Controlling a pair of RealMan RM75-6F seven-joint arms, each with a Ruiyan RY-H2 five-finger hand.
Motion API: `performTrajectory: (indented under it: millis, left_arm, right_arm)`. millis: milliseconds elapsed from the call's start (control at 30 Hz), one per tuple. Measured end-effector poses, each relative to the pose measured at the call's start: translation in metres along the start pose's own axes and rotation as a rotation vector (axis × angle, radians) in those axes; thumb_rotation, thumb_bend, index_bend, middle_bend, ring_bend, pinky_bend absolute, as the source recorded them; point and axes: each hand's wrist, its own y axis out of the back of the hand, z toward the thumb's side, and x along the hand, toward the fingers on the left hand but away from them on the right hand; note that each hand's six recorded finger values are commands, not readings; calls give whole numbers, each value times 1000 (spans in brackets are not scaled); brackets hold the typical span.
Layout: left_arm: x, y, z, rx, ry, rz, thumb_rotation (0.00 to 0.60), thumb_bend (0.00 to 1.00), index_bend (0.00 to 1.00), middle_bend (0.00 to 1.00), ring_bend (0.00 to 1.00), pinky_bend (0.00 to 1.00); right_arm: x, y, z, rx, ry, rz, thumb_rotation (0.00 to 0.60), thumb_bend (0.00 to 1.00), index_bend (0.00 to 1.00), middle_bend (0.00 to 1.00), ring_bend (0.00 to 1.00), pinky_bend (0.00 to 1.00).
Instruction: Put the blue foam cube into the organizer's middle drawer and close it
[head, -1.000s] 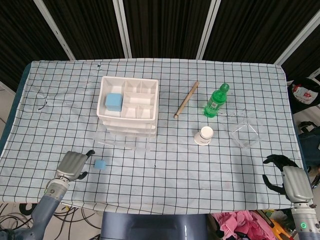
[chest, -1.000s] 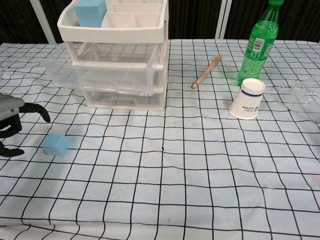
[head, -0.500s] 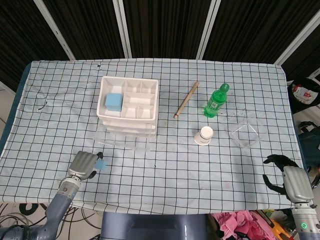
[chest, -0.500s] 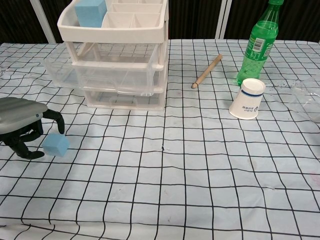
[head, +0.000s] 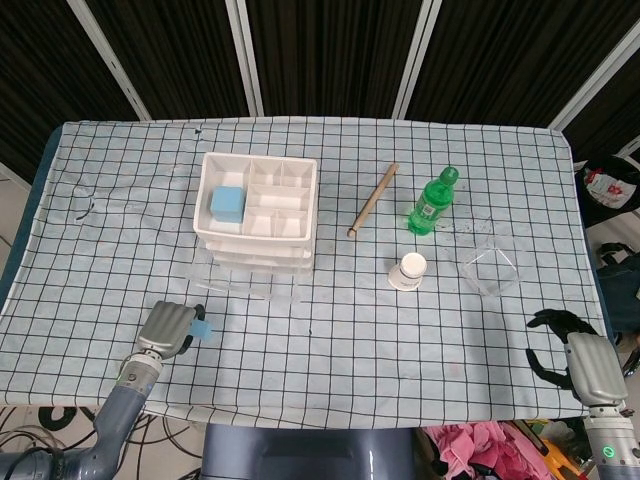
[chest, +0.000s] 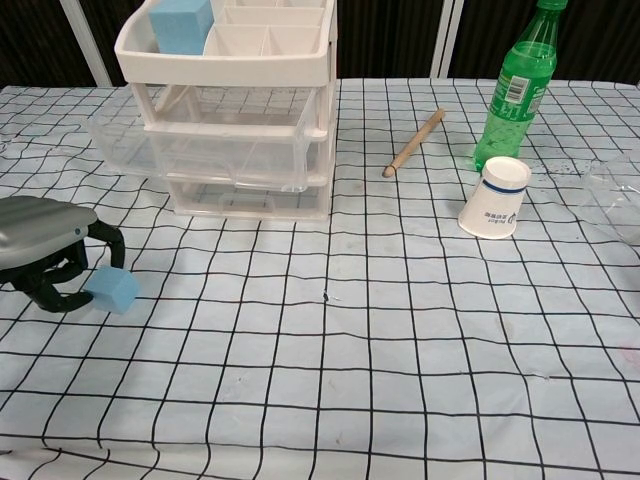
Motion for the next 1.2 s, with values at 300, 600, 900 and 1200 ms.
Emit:
performTrajectory:
  millis: [300,600,900,1200]
  left_arm:
    - [-17,31,9,-31,-62,73,600,379,477,918,896,869]
    - [-53,92,39,-52,-221,186,600,378,477,918,896,869]
    - [-47,143,70,-30,-287,269,600,378,477,918,896,869]
    - [-18,175,97,-6,-260,311,600,378,477,918,896,869]
  right_arm:
    - [0,0,0,-1,-3,2,600,320,390,277,204,263]
    - [0,-2,1,3,1,4,600,320,391,277,204,263]
    - [-1,-1,0,4,-1,2,600,320,391,277,204,263]
    - [-2,-1,0,1,-1,2,600,320,391,277,204,263]
